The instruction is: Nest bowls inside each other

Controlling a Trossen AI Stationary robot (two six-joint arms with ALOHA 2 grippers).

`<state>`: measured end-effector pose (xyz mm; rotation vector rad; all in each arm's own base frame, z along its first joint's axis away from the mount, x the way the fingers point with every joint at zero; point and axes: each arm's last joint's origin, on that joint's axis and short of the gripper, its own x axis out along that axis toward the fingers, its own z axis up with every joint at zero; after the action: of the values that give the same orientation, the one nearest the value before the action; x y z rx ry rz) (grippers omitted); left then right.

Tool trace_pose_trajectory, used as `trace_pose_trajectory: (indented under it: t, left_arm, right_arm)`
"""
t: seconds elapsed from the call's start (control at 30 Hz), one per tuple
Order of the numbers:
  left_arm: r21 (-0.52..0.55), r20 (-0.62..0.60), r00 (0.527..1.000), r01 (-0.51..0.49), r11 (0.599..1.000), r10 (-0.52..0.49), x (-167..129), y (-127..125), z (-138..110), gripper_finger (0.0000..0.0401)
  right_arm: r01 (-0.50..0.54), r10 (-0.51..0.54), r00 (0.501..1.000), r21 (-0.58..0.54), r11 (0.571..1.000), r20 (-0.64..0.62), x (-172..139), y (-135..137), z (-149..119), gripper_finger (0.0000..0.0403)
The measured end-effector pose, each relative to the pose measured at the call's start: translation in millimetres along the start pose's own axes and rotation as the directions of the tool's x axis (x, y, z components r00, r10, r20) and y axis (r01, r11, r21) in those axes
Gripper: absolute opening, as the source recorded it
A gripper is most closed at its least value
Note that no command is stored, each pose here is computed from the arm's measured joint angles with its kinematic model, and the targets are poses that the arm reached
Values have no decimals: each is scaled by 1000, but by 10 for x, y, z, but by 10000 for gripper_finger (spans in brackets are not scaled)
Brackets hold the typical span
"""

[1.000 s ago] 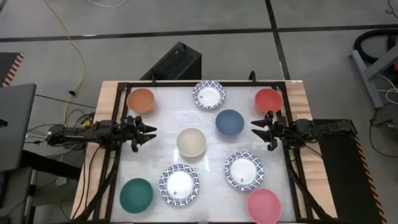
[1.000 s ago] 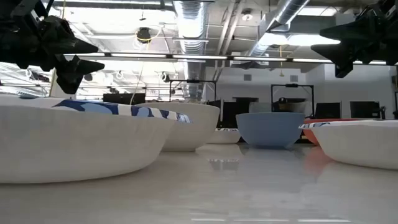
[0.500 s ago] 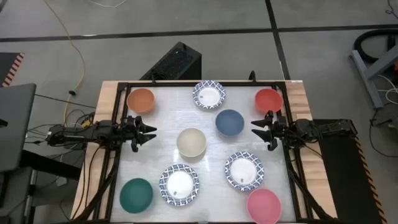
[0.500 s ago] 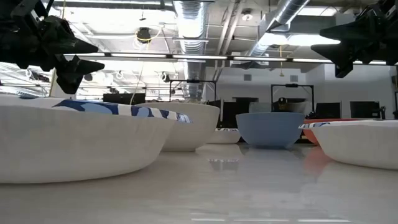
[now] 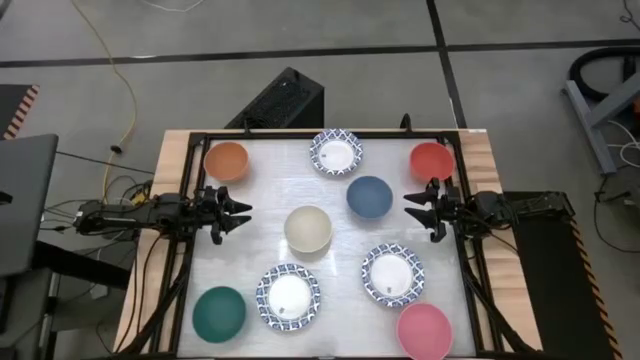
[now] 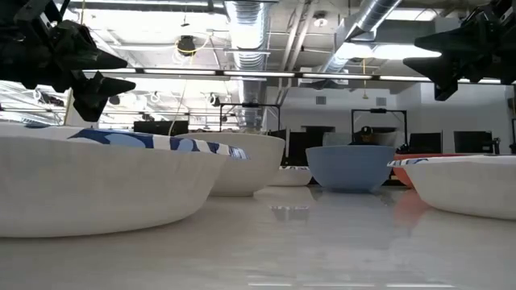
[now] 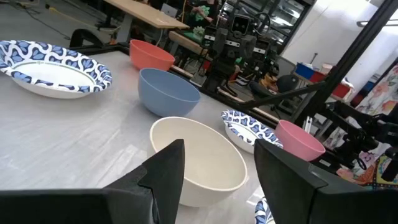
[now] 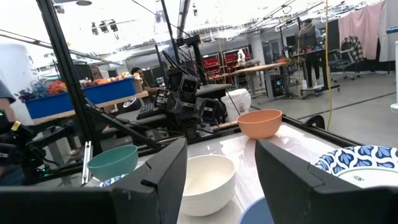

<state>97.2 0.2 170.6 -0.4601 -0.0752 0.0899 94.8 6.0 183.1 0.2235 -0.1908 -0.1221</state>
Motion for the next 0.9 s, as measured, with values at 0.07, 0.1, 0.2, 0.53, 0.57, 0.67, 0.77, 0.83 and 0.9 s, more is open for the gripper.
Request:
trace_pose_trajectory:
  t: [0.07,0.1,0.2,0.53,0.57,0.67,0.77,0.83,0.9]
  left_arm:
    - [0,0,1000,0,1000,0,0,0,0,183]
    - [0,0,1000,0,1000,0,0,0,1,183]
    - [2,0,1000,0,1000,0,0,0,0,183]
    - [-19,0,1000,0,1000,0,0,0,0,183]
    - [-27,0,1000,0,1000,0,0,-1,0,183]
    - [-29,0,1000,0,1000,0,0,0,0,183]
    - [-28,0,1000,0,1000,0,0,-1,0,183]
    - [-67,-1,1000,0,998,0,0,0,0,183]
    - [-107,3,1000,-8,994,8,0,2,1,183]
  right_arm:
    - [0,0,1000,0,1000,0,0,0,0,210]
    - [0,0,1000,0,1000,0,0,0,-1,210]
    - [0,0,1000,0,1000,0,0,0,1,210]
    - [0,0,1000,0,1000,0,0,0,1,210]
    - [0,0,1000,0,1000,0,0,0,0,210]
    - [0,0,1000,0,1000,0,0,0,0,210]
    - [0,0,1000,0,1000,0,0,0,-1,210]
    - [0,0,1000,0,1000,1,0,0,1,210]
    - [0,0,1000,0,1000,0,0,0,-1,210]
